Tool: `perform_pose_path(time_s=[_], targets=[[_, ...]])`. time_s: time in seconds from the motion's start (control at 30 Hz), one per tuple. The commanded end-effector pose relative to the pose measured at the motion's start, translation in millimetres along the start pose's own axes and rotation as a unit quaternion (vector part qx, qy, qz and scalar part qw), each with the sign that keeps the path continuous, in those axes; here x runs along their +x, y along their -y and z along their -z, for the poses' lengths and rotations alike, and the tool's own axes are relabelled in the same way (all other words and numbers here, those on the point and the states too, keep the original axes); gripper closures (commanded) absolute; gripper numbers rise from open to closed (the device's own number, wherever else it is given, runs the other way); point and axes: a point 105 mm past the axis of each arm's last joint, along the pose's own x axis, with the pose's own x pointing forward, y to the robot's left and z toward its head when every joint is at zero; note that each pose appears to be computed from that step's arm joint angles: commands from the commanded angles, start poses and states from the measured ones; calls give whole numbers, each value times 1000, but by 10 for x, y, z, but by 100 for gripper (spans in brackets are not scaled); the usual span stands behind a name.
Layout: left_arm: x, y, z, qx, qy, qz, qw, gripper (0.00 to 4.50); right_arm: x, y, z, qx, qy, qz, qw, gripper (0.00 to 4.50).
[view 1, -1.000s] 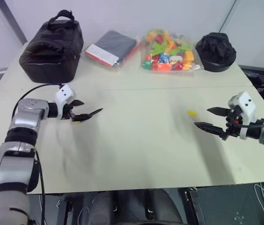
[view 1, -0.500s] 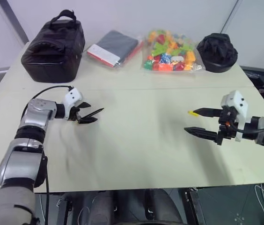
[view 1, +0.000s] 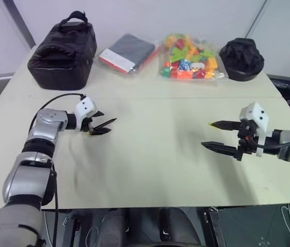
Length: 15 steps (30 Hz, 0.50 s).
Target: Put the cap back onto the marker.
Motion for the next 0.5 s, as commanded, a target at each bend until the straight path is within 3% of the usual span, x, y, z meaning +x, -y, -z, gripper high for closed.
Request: perform_pose_path(time_s=[0.03,0.17,0.2,0.37,0.5], targets=[[23,16,93,-13,-23,0,1000,198,-45,18,-64,-16,13,10,1000,0],[39,50,137,-24,-24,5,999,418,-60,25,-29,-13,12,15,1000,0],[40,56,152,-27,-25,6,999,448,-62,27,-21,-13,12,16,1000,0],[33,28,164,-39,-18,-11,999,448,-69,53,12,-10,10,20,1000,0],[-2,-55,-12,-11,13,-29,999,448,-113,205,94,-23,-8,48,999,0]])
